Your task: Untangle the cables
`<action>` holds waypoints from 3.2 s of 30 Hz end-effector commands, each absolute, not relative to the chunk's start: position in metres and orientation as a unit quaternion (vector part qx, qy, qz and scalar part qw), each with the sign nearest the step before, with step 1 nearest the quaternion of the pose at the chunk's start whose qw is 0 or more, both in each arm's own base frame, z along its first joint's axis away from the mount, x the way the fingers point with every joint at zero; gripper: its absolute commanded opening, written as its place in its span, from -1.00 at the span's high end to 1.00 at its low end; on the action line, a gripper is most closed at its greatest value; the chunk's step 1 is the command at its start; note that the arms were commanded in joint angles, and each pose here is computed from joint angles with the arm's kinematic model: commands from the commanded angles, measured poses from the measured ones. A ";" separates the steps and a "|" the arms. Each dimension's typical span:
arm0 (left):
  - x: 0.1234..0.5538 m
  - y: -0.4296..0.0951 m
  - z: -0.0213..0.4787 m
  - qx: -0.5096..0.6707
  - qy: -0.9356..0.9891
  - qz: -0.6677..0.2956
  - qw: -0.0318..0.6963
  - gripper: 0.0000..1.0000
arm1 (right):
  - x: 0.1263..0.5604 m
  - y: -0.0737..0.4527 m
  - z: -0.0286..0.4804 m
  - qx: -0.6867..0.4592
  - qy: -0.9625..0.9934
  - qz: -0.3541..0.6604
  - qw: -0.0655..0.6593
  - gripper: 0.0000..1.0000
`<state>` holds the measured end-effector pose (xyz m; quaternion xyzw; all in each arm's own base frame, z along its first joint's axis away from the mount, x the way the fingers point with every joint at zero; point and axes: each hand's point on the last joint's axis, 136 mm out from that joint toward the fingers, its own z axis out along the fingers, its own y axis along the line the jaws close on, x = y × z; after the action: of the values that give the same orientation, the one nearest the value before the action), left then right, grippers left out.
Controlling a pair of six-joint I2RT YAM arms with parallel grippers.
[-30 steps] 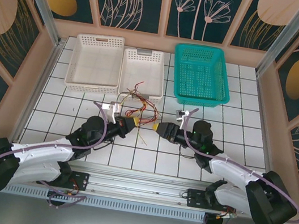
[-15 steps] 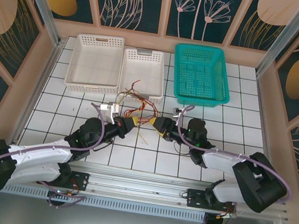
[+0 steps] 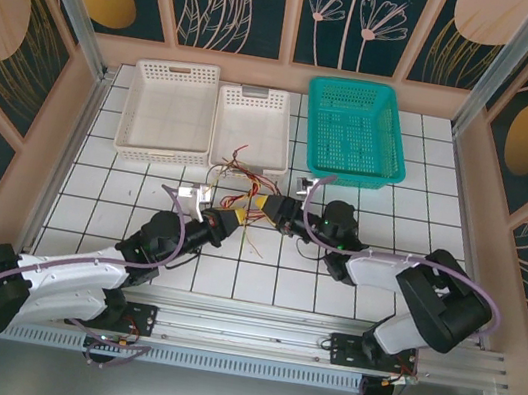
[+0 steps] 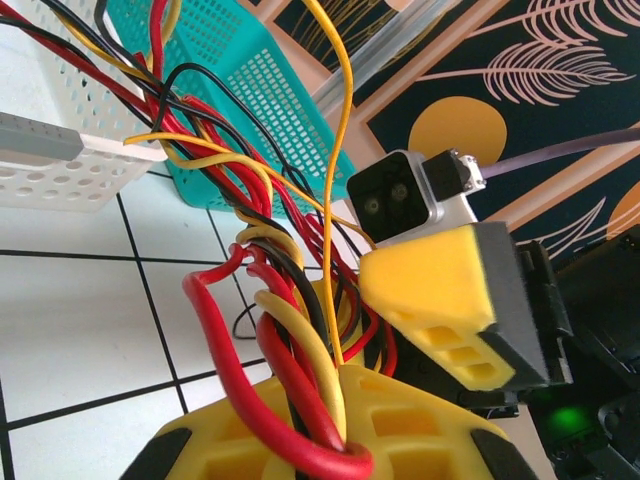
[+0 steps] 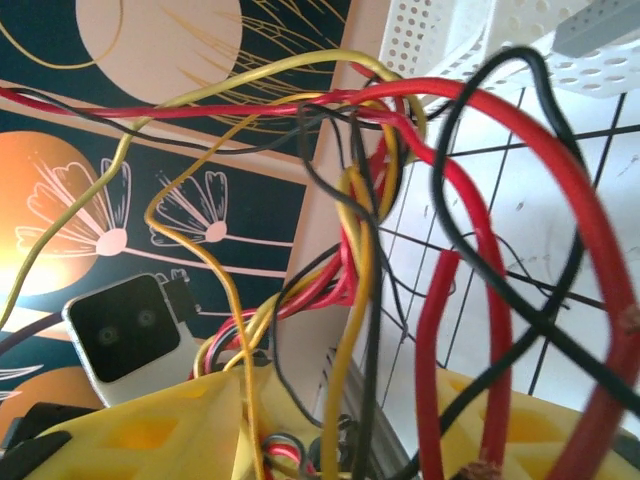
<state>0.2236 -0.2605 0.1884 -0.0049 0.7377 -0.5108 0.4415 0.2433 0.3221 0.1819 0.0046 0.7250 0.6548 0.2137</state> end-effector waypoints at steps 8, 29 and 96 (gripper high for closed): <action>0.222 -0.260 0.203 -0.010 0.714 -0.530 0.457 1.00 | 0.250 0.326 0.207 -0.002 0.695 0.674 0.249 0.68; 0.214 -0.228 0.212 0.007 0.750 -0.451 0.484 -0.52 | 0.242 0.291 0.229 -0.132 0.762 0.512 0.375 1.00; 0.248 -0.272 0.238 0.033 0.753 -0.437 0.491 -0.97 | 0.163 0.281 0.299 -0.338 0.624 0.533 0.460 1.00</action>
<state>0.2389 -0.2729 0.2254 0.0614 0.7669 -0.4300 0.4724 0.1692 0.2784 0.2864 -0.3245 0.6496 0.5228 0.4466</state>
